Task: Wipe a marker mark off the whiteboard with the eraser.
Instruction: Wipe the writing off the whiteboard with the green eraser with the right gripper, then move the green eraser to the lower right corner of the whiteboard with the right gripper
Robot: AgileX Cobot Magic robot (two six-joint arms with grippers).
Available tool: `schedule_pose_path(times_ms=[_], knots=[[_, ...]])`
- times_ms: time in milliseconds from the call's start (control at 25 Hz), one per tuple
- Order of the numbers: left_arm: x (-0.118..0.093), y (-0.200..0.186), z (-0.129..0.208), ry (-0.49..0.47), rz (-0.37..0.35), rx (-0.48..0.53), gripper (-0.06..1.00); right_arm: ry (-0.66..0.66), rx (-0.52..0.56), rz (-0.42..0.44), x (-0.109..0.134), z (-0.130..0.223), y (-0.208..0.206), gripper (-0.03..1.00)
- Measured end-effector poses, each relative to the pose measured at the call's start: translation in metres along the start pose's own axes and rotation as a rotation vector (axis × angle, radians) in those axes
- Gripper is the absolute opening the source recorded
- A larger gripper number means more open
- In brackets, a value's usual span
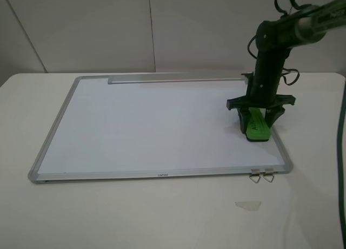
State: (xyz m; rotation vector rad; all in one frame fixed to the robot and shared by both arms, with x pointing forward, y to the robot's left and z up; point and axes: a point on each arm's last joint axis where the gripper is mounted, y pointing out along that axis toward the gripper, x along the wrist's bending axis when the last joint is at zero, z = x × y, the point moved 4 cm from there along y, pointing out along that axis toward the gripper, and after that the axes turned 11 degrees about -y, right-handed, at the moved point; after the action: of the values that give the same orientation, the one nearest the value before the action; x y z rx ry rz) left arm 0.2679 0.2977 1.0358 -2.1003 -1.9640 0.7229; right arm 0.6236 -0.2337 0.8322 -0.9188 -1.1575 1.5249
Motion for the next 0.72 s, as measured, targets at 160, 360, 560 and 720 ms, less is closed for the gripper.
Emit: schedule_pose_path(times_ms=[160,360,560,720], knots=[[0.0,0.0,0.0,0.0,0.0,0.0,0.68,0.009,0.006,-0.004,0.001,0.009,0.004,0.6],[0.0,0.0,0.0,0.0,0.0,0.0,0.68,0.01,-0.008,-0.002,0.001,0.005,-0.002,0.6],[0.0,0.0,0.0,0.0,0.0,0.0,0.68,0.008,-0.099,0.015,-0.003,-0.021,-0.018,0.6],[0.0,0.0,0.0,0.0,0.0,0.0,0.68,0.015,-0.176,0.025,-0.006,-0.037,-0.046,0.6]])
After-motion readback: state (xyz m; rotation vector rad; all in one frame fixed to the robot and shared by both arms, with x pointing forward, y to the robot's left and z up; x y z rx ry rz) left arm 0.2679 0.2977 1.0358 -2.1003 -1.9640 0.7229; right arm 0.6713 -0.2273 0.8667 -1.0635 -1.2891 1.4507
